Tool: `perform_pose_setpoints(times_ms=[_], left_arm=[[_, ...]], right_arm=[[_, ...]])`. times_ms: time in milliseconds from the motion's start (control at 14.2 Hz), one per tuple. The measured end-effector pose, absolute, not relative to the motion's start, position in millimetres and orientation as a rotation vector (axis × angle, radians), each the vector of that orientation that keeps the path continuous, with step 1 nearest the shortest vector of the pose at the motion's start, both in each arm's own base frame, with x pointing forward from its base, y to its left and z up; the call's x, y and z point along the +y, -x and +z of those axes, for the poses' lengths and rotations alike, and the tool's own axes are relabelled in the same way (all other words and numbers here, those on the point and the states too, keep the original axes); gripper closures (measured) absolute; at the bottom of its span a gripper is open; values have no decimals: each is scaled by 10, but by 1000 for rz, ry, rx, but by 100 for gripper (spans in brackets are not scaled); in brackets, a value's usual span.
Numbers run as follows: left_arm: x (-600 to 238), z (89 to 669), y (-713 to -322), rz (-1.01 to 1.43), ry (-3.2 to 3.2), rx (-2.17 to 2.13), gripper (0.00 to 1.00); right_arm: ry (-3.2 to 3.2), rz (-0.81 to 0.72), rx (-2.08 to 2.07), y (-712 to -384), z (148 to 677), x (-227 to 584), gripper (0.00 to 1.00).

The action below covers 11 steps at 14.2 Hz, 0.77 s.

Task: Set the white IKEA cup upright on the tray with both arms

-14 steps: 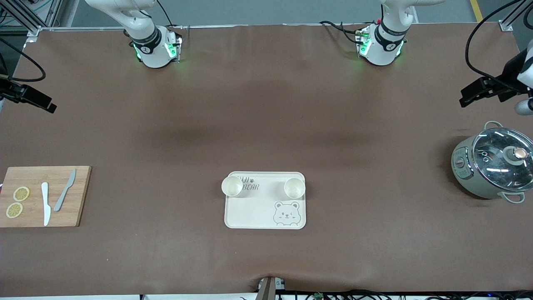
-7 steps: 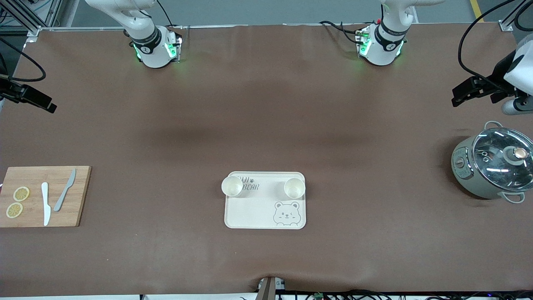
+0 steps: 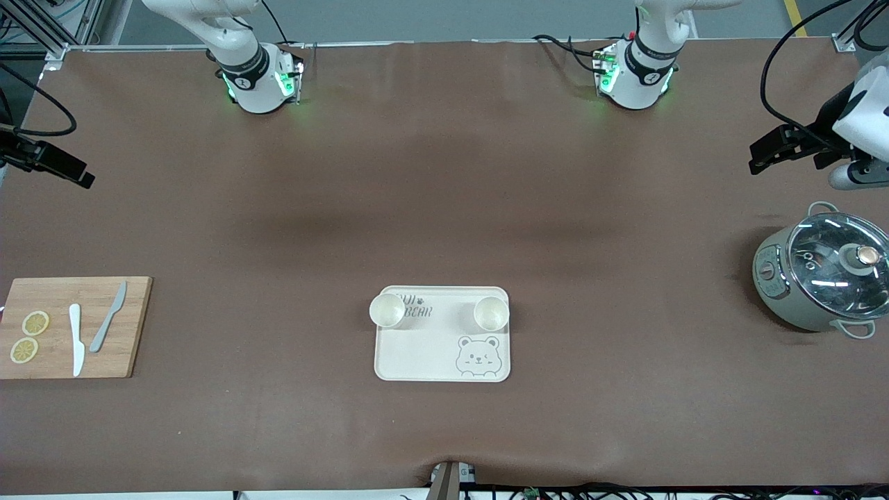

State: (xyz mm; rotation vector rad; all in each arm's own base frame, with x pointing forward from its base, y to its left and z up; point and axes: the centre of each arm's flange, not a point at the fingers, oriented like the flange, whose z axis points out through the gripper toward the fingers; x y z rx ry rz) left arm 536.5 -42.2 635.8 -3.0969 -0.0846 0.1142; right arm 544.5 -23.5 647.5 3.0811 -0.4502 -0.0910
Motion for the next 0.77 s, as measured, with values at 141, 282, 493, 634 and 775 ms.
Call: perform_pose_setpoints(times_ms=[141,282,493,634,775], left_arm=[[-429,6369,-5349,113,3097,-83,0],[-422,6398,-5325,110,3096,-85,0],[-418,6414,-5294,123,3094,-86,0],[-413,6417,-5293,122,3094,-88,0],[-413,6433,-5290,117,3095,-88,0]], right_arm=[[-3081,-91,-450,-5445,6475,-235,0],[-3081,-91,-450,-5445,6475,-235,0],[-3081,-91,-450,-5445,6475,-235,0],[-3081,-91,-450,-5445,6475,-235,0],[-3081,-91,-450,-5445,6475,-235,0]])
